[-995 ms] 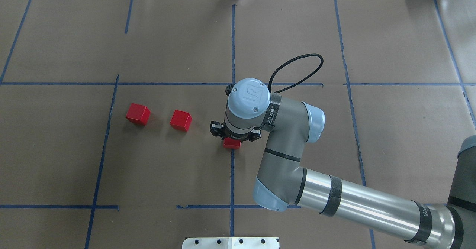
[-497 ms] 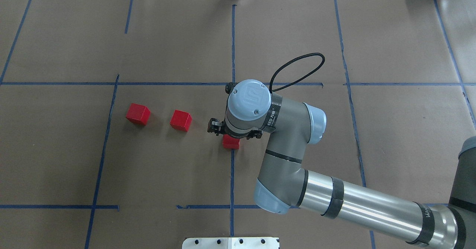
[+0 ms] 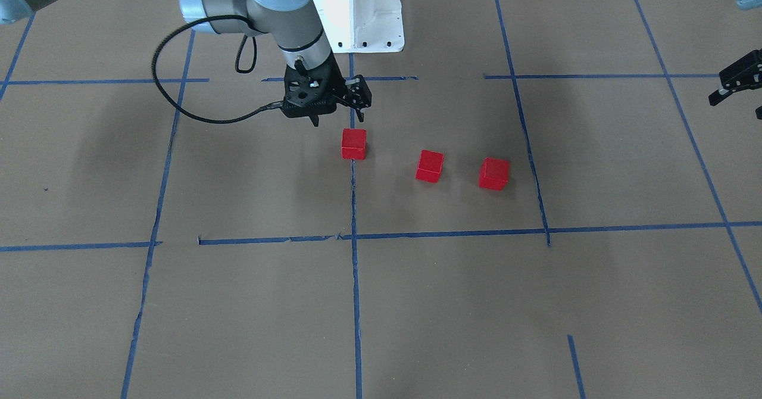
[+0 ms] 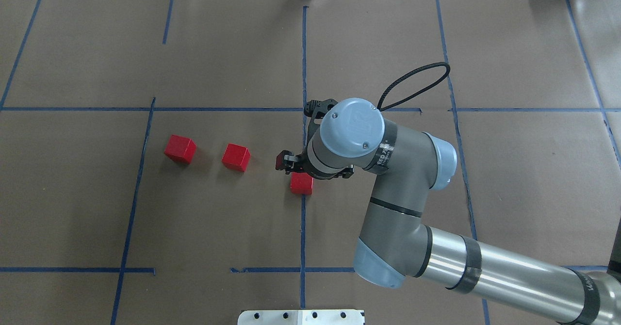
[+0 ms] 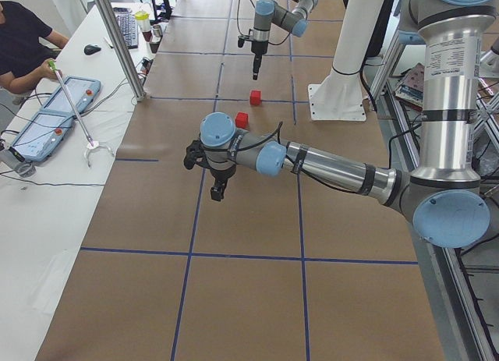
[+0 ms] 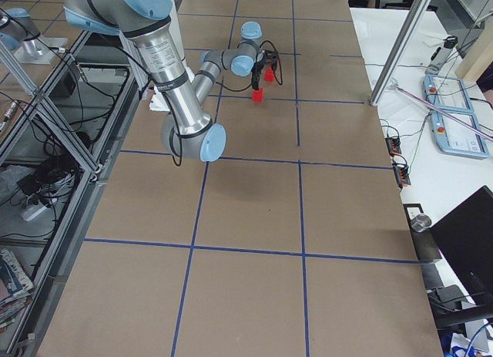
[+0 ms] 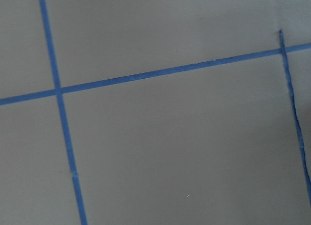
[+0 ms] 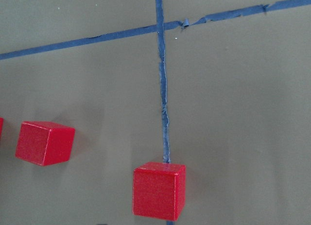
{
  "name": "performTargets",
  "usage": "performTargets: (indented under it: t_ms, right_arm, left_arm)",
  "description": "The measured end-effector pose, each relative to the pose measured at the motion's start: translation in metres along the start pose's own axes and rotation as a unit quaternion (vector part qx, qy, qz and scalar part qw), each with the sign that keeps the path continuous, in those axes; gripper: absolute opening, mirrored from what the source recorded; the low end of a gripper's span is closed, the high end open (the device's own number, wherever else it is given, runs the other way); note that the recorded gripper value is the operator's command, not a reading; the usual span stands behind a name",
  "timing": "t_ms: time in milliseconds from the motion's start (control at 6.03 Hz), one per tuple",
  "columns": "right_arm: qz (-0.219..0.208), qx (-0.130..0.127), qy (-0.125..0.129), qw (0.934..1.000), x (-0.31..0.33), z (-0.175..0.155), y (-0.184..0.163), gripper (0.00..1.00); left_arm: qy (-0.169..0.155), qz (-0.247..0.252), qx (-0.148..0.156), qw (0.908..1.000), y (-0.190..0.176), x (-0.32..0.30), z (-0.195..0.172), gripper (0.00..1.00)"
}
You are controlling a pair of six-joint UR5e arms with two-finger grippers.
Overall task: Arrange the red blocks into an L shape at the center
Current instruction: 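Set the cube down at center and lift the right gripper away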
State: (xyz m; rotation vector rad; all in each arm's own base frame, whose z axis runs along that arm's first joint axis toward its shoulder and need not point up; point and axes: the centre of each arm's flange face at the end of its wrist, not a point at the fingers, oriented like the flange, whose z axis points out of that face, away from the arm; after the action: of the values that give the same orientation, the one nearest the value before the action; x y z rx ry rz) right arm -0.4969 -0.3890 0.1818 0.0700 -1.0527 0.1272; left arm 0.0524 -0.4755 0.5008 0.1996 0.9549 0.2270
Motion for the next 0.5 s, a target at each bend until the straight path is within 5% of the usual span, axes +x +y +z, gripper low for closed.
performTargets:
  t_ms: [497]
  right_arm:
    - [0.004, -0.034, -0.022, 0.9992, 0.095, -0.086, -0.026, 1.0]
  left_arm:
    - [0.06, -0.013, -0.007, 0.9981, -0.062, 0.173, 0.071, 1.0]
